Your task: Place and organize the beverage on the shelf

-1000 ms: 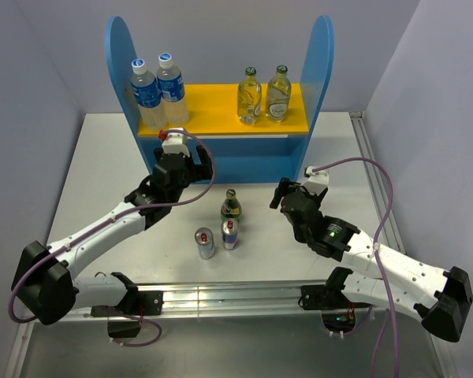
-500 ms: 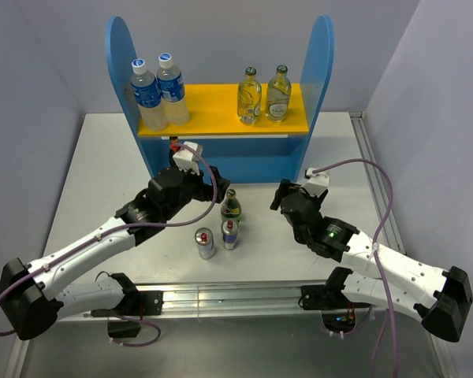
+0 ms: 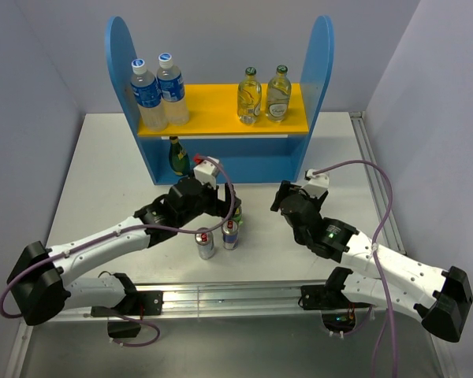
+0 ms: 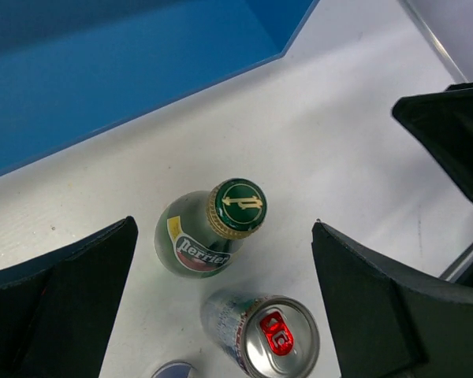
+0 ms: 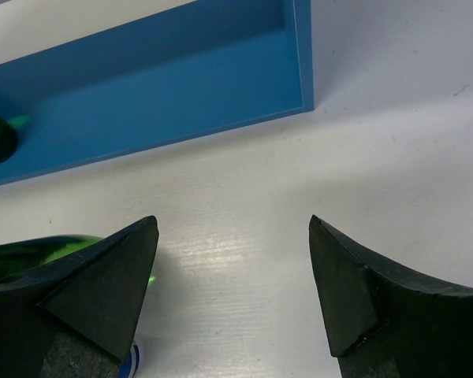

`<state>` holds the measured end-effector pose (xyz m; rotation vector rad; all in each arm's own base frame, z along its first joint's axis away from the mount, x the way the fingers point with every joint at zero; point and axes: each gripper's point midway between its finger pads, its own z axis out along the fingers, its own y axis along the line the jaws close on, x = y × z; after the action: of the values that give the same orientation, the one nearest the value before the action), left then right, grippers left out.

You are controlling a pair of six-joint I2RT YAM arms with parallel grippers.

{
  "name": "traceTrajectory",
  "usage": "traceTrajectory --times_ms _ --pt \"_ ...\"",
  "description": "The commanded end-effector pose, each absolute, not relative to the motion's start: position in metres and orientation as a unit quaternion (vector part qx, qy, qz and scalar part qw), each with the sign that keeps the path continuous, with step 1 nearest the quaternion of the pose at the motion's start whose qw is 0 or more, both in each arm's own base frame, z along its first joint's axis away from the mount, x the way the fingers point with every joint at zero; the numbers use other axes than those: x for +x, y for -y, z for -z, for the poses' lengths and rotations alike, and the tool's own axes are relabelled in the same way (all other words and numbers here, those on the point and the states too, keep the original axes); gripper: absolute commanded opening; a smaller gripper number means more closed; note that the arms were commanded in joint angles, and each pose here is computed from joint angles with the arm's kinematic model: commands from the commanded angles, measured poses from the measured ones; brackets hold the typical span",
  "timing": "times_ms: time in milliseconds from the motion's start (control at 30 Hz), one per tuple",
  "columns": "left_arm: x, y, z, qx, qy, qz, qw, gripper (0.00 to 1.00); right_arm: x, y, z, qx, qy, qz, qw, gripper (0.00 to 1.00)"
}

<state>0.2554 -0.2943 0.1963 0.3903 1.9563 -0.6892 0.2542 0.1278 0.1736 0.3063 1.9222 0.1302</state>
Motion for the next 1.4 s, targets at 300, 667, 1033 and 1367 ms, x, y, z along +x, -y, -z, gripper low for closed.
traceTrajectory --times_ms 300,667,1033,1367 --pt "0.287 0.303 -0.176 0.115 -0.804 0.253 0.526 0.97 0.254 -0.121 -0.172 0.150 -0.807 -0.055 0.568 0.84" --pt "0.297 0.304 -0.166 0.096 -0.808 0.234 0.532 0.15 0.255 -0.121 -0.166 0.148 -0.810 -0.052 0.566 0.84" --pt "0.315 0.279 -0.170 0.051 -0.810 0.152 0.564 0.00 0.257 -0.124 -0.167 0.144 -0.809 -0.052 0.567 0.84" --pt "0.349 0.255 -0.190 -0.004 -0.784 0.074 0.616 0.00 0.259 -0.125 -0.170 0.139 -0.809 -0.050 0.569 0.84"
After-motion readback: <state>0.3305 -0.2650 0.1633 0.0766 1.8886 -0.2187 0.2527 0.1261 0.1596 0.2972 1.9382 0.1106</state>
